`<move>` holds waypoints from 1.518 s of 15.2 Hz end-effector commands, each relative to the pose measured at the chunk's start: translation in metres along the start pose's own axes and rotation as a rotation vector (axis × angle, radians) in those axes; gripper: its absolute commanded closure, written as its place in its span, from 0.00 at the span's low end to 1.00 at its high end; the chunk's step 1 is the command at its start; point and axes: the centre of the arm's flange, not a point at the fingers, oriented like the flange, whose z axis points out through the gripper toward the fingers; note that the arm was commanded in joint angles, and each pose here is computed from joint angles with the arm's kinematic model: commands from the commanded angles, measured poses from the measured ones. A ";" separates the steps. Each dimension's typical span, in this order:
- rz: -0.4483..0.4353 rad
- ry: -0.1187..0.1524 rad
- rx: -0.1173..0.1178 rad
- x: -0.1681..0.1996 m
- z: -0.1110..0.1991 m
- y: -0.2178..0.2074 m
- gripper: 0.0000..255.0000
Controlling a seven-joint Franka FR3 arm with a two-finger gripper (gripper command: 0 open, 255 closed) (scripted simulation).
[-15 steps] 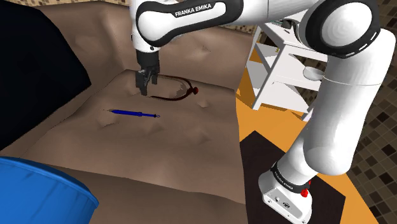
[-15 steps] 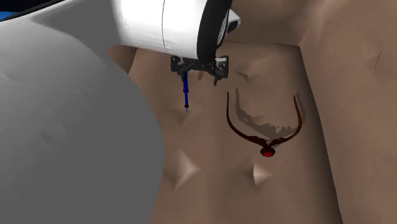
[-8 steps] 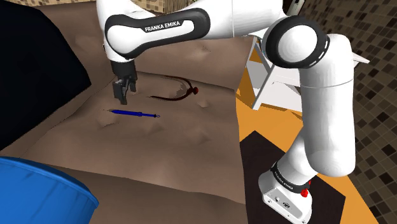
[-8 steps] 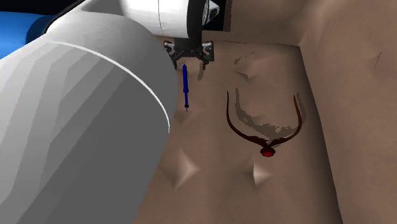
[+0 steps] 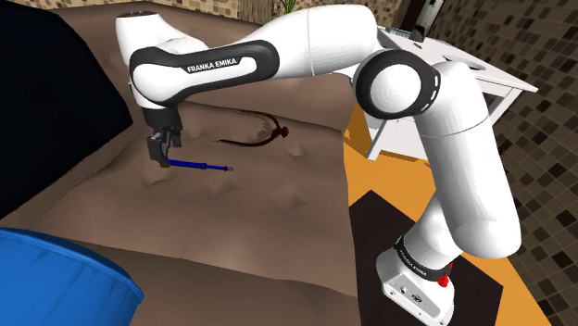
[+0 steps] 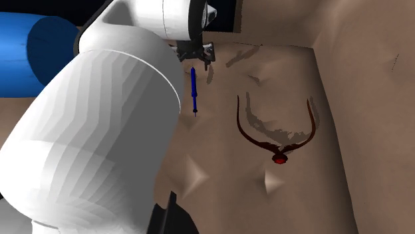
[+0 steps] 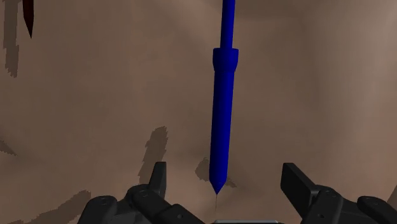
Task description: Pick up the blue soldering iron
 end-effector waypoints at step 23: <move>0.000 0.000 0.000 -0.001 -0.028 -0.001 1.00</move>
